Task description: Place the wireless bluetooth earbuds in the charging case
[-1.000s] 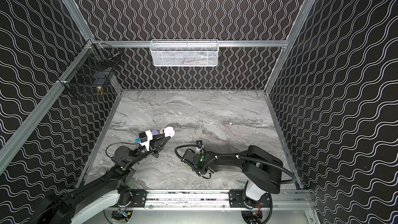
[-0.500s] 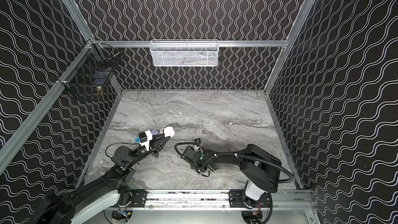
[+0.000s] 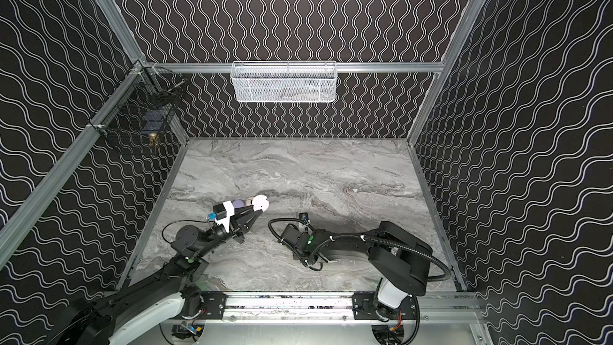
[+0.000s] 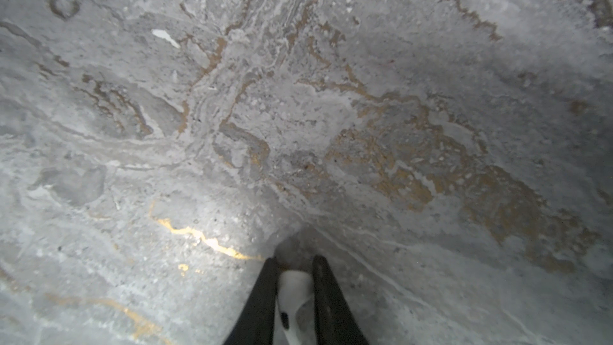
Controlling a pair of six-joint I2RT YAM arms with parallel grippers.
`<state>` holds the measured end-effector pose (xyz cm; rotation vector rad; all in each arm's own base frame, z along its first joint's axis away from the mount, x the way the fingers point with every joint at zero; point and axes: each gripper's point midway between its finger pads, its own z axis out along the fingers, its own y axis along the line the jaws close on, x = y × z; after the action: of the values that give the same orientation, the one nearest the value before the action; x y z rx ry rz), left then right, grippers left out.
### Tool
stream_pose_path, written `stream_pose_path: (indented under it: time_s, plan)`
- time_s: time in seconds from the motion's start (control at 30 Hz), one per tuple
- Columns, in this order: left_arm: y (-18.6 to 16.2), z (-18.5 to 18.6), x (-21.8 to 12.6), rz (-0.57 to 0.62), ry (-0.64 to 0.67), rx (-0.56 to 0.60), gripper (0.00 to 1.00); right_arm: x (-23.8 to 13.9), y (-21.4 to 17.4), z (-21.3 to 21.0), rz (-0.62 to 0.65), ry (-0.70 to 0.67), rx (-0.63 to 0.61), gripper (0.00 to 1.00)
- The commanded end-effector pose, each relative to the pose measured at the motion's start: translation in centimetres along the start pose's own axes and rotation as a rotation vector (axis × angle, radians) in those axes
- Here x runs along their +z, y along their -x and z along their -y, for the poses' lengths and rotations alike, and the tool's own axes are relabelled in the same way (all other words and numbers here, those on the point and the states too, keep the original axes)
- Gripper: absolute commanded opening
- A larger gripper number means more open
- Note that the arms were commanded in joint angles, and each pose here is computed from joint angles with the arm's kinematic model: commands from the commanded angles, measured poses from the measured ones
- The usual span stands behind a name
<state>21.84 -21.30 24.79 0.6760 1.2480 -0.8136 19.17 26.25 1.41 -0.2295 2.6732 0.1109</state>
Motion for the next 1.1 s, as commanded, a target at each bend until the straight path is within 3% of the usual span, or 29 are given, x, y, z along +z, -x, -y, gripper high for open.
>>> stream_pose_path:
  time_s: [0.0,0.17,0.3,0.57,0.73,0.87,1.07]
  plan:
    - [0.9,0.1,0.0,0.03,-0.004,0.026,0.0,-0.3,-1.2,0.4,-0.063,-0.009,-0.002,0.2]
    - [1.0,0.2,0.0,0.032,-0.008,0.027,0.0,-1.4,-0.5,0.5,-0.022,0.007,0.031,0.16]
    - [0.8,0.4,0.1,0.035,-0.022,0.024,0.0,-4.4,2.4,-0.3,0.087,0.078,0.084,0.13]
    - [1.2,1.0,0.0,0.059,-0.055,0.029,0.0,-15.4,11.0,-2.8,0.438,0.357,0.19,0.11]
    - [1.4,1.3,0.0,0.069,-0.072,0.032,0.0,-21.8,14.5,-3.5,0.599,0.506,0.221,0.1]
    - [1.5,1.5,0.0,0.074,-0.086,0.031,0.0,-24.8,16.0,-4.9,0.657,0.591,0.217,0.1]
    - [1.7,1.6,0.0,0.078,-0.089,0.037,0.0,-26.3,17.5,-7.5,0.685,0.652,0.195,0.1]
